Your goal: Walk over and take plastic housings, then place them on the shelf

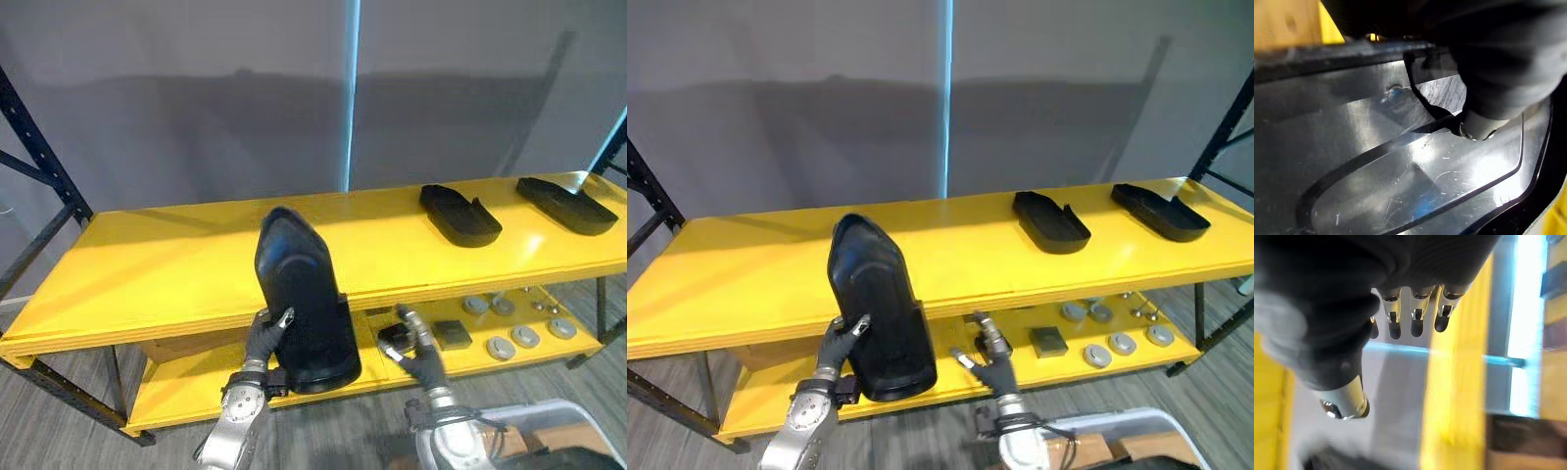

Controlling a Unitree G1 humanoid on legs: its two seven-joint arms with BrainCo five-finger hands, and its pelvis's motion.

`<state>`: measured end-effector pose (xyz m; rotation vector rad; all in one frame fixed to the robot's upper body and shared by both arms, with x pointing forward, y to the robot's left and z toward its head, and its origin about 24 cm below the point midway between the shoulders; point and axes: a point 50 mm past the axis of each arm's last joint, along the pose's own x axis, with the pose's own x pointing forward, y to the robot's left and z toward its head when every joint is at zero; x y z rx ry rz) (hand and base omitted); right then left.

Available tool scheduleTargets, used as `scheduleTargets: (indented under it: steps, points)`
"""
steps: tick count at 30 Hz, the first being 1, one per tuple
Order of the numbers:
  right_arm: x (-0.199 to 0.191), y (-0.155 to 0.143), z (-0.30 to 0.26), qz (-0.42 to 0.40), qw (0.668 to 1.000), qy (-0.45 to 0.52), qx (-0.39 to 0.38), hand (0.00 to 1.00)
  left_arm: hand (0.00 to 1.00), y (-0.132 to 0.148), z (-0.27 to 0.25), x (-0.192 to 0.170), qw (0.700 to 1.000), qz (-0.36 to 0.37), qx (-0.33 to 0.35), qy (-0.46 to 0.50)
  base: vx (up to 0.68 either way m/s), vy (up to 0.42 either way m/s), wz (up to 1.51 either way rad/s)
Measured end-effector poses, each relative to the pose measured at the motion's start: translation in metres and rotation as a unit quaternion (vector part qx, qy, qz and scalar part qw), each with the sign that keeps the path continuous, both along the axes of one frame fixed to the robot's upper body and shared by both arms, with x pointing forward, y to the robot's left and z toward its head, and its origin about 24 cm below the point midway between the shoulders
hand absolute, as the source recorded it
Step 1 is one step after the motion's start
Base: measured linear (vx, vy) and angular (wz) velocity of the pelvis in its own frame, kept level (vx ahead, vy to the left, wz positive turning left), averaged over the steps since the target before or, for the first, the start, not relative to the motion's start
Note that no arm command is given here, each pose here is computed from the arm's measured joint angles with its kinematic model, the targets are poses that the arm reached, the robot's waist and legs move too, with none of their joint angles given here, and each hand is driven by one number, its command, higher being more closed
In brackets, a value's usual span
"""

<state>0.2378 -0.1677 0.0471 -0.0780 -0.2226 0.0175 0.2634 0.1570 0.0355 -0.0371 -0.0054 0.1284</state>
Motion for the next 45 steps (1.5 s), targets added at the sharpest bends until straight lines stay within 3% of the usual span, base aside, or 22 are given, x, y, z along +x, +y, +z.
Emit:
scheduleTargets:
  steps: [4,9,13,17,23,28,39,40,45]
  points:
    - [0.001,-0.018,0.009,-0.018,1.000,-0.018,0.019,0.00,1.00,0.013,0.008,0.003,0.999,0.036,0.016,-0.019,0.17,0.064,-0.13]
    - [-0.005,-0.013,0.030,0.047,0.989,-0.064,0.122,0.00,1.00,0.018,0.042,0.026,0.994,0.043,0.060,-0.084,0.14,0.158,-0.04]
    - [-0.011,-0.024,0.024,0.026,0.987,-0.053,0.152,0.00,1.00,0.029,0.074,0.042,0.987,0.051,0.066,-0.134,0.02,0.040,-0.09]
    - [-0.025,-0.022,0.000,0.040,0.986,0.021,0.161,0.00,1.00,0.026,0.084,0.056,0.991,0.035,0.044,-0.121,0.02,-0.013,-0.17]
    - [-0.040,0.007,-0.025,0.117,0.971,0.116,0.172,0.00,1.00,0.033,0.102,0.093,0.995,0.050,0.041,-0.074,-0.04,-0.005,-0.20]
    - [-0.041,0.029,-0.023,0.176,0.962,0.132,0.163,0.00,1.00,0.047,0.144,0.109,0.991,0.071,0.025,-0.109,-0.15,0.006,-0.05]
    - [-0.041,0.039,-0.025,0.192,0.958,0.157,0.145,0.00,1.00,0.073,0.182,0.116,0.981,0.137,0.020,-0.134,-0.05,0.014,-0.05]
    - [-0.041,0.043,-0.026,0.198,0.956,0.160,0.148,0.00,0.00,0.072,0.187,0.116,0.980,0.139,0.019,-0.142,0.00,0.000,0.00]
    - [-0.041,0.055,-0.024,0.213,0.951,0.162,0.155,0.00,0.00,0.072,0.203,0.117,0.974,0.155,0.039,-0.161,0.00,0.000,0.00]
